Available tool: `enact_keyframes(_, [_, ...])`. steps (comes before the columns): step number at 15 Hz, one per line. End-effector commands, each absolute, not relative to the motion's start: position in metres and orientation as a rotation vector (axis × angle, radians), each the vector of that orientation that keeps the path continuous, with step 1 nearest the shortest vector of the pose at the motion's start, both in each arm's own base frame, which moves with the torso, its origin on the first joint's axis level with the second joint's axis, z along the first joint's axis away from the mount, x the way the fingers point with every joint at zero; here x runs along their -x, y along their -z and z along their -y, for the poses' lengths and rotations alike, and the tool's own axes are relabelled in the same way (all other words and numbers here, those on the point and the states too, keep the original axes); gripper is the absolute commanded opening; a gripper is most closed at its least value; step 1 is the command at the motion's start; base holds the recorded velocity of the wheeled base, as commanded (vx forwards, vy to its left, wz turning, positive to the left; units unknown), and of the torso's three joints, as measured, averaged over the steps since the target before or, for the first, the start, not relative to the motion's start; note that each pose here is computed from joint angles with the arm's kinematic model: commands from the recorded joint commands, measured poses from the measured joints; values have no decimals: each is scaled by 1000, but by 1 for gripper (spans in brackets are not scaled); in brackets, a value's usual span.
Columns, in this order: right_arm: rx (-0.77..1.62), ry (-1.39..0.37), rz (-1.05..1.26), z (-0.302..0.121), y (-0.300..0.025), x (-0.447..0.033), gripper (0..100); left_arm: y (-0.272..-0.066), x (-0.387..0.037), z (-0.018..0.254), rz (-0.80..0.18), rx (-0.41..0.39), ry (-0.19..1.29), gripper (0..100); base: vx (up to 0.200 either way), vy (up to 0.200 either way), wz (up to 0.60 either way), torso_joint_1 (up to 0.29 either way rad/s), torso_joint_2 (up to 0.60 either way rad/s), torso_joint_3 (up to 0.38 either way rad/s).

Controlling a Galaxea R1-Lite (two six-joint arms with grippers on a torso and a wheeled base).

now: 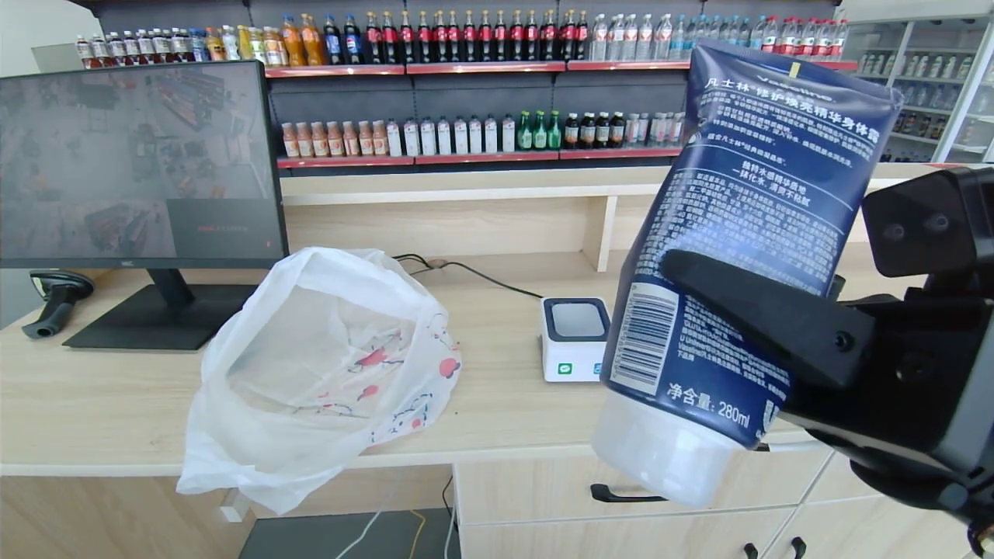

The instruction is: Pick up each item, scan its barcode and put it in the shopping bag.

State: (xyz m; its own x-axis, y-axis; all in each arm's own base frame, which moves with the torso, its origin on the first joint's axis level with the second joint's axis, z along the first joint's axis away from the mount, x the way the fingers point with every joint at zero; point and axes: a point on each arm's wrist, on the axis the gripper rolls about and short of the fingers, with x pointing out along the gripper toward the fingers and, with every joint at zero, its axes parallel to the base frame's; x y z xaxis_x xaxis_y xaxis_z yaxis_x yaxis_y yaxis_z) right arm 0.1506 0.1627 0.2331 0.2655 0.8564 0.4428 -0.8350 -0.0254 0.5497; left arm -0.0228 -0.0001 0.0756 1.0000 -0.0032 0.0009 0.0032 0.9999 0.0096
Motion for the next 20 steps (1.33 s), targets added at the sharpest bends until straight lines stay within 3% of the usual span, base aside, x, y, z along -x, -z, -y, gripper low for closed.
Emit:
enact_keyframes(1, [-844, -1348, -30, -163, -232, -151, 0, -76, 23, 0, 2, -9, 3, 100, 0, 0, 0, 0, 0, 0])
enact_keyframes(7, [-670, -1223, 87, -154, -222, -165, 0, -76, 23, 0, 2, -9, 3, 100, 0, 0, 0, 0, 0, 0])
enact_keyframes(13, [-347, -1032, 178, -127, -193, -169, 0, -76, 23, 0, 2, -9, 3, 100, 0, 0, 0, 0, 0, 0])
enact_keyframes(17, [-216, -875, 254, -125, -190, -172, 0, -76, 23, 0, 2, -11, 2, 100, 0, 0, 0, 0, 0, 0])
enact_keyframes(20, [-125, -622, 294, -120, -188, -175, 0, -76, 23, 0, 2, -9, 3, 100, 0, 0, 0, 0, 0, 0])
